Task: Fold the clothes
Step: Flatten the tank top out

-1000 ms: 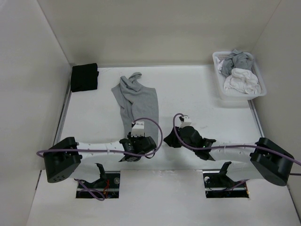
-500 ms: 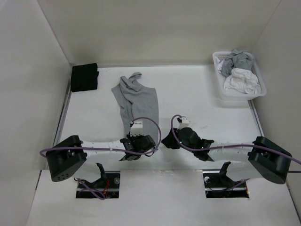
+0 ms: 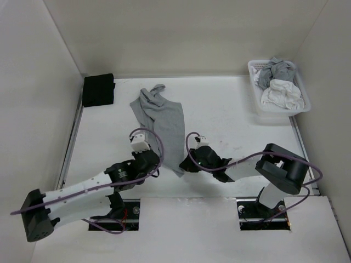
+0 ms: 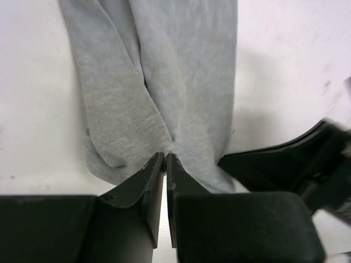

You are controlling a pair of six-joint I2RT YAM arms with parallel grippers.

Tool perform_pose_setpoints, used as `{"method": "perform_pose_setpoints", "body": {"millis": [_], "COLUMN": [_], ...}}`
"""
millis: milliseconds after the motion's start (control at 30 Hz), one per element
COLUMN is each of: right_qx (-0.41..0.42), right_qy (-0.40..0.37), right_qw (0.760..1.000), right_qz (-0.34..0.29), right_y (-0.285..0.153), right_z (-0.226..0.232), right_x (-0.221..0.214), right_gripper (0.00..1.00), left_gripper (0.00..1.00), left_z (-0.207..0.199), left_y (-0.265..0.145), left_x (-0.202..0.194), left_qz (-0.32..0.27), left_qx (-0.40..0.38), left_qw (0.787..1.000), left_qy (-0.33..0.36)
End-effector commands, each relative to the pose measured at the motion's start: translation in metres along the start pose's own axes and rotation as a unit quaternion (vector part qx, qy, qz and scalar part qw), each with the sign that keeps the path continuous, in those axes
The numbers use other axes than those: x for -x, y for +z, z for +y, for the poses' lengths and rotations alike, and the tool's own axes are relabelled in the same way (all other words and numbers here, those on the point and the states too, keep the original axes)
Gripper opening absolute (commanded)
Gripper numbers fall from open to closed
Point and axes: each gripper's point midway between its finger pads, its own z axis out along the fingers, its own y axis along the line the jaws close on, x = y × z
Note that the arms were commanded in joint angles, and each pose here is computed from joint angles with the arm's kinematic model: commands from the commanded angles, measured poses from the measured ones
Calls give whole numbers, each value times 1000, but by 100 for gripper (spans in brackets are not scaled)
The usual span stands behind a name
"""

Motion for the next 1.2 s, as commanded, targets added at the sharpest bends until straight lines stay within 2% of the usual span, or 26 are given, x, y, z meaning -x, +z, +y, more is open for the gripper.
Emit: {"method": "perform_pose_setpoints", "body": {"millis": [0, 133, 333, 433, 533, 667, 867, 933, 1033, 1067, 1133, 1167], "right_qx": [72, 93, 153, 172, 127, 53, 2, -4, -17, -17, -15, -12], "right_qy": [39, 43, -23, -28, -16, -9, -6, -5, -1, 1, 6, 9], "right_qw": [996, 993, 988, 985, 992, 999, 1000, 999, 999, 999, 999, 999], "right_qz": [-39, -59, 8, 9, -13, -7, 24, 37, 47, 47, 48, 47], "right_y": [5, -22, -118, -146, -131, -88, -43, -34, -23, -19, -7, -1], "right_z": [36, 47, 105, 113, 82, 28, -6, -6, -5, -4, -1, 3], "right_x": [24, 36, 0, -3, 21, 42, 35, 24, 9, 8, 7, 8], "right_gripper": [9, 3, 4, 6, 7, 7, 7, 16, 47, 53, 56, 51], "left_gripper": [5, 5, 5, 5, 5, 5, 5, 5, 5, 5, 5, 5], "left_z": [19, 42, 55, 60, 58, 62, 79, 85, 89, 89, 88, 88], "left_y": [-15, -27, -49, -54, -46, -27, -15, -15, -15, -14, -11, -10], "left_x": [32, 81, 157, 184, 191, 181, 159, 154, 152, 150, 148, 147], "left_qz": [-34, -99, -195, -228, -224, -197, -175, -173, -171, -168, -163, -161], "left_qx": [9, 18, 19, 21, 11, 7, 22, 26, 29, 28, 23, 21], "left_qw": [999, 992, 973, 965, 966, 971, 974, 973, 973, 974, 974, 974], "left_qy": [-30, -78, -119, -125, -132, -137, -146, -148, -152, -153, -156, -159]}}
